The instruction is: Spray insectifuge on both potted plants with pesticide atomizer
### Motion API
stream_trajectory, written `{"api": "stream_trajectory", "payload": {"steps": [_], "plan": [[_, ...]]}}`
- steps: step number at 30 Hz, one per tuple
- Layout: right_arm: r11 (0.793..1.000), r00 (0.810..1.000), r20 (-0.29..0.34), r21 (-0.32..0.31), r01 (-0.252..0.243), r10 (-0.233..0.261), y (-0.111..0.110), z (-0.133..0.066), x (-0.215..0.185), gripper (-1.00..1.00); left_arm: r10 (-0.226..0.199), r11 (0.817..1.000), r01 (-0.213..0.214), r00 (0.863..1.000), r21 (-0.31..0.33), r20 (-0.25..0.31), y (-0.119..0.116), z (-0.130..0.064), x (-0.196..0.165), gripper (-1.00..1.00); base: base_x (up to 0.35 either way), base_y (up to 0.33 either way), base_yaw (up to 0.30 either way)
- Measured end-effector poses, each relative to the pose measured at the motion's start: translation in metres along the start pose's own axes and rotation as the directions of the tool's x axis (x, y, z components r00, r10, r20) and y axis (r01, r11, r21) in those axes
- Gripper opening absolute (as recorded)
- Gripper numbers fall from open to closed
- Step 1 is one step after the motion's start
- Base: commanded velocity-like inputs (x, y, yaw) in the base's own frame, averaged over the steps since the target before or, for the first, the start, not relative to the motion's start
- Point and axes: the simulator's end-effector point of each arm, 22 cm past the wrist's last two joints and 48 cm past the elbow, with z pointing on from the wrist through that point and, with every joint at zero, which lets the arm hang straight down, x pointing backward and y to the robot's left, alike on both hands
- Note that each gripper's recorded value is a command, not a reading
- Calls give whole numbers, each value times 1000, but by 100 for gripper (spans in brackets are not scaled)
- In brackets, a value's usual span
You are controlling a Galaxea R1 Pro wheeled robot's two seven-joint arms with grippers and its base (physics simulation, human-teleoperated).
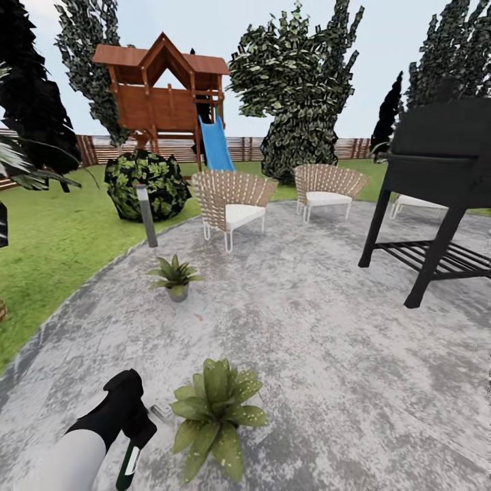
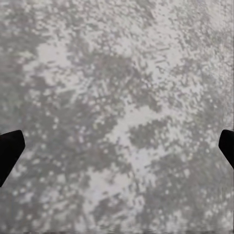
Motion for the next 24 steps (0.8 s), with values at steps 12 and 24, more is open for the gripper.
{"api": "stream_trajectory", "payload": {"steps": [12,24], "plan": [[1000,1000,-1,-4,0,0,3,0,0,100,0,1000,0,1000,2,-1,-1,1,0,-100,87,337,-43],[1000,1000,5,-2,-2,2,2,0,-2,100,2,1000,-2,1000,3,-1,-2,0,0,-100,49,167,-269]]}}
